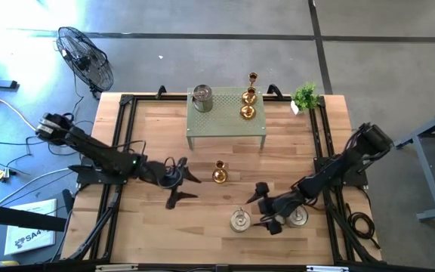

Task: Pick & Place candle stick holders
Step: Put the left silver scented candle on the shelf

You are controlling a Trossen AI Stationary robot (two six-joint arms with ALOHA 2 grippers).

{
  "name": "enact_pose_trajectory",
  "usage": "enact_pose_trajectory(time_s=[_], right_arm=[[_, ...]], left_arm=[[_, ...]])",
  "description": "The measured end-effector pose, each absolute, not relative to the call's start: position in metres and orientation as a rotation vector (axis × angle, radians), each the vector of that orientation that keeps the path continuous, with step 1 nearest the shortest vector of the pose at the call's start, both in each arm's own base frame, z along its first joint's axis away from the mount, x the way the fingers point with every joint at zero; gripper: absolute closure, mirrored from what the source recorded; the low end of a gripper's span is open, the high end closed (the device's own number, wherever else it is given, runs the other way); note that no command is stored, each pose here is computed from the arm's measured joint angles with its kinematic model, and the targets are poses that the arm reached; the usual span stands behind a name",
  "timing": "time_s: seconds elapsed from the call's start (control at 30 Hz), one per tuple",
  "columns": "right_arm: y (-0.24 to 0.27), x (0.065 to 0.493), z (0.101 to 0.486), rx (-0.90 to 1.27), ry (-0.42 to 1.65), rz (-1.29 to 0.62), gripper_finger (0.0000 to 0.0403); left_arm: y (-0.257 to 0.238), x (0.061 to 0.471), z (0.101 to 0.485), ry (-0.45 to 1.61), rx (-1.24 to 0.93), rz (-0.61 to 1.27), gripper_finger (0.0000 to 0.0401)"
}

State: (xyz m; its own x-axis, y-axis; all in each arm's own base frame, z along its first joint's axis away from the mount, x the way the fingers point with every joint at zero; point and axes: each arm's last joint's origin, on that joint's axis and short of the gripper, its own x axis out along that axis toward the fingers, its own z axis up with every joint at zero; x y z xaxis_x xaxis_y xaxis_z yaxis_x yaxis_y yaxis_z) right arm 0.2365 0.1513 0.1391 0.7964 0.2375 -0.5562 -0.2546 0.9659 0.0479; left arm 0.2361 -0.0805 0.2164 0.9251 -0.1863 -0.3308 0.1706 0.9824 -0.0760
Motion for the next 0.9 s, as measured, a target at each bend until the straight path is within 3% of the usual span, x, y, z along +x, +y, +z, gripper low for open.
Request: enact_pose_trajectory(time_s=[0.43,0.9], right_arm=[[0.177,0.269,0.13,0.047,0.674,0.291,0.0008],[0.203,0.307,0.137,0.053,0.693,0.322,0.0007]], left_arm=[[-0.118,0.213,0.204,0.254,-0.092,-0.299,0.0151],[-0.142,0.204,0.184,0.213,-0.077,-0.235,0.0151]])
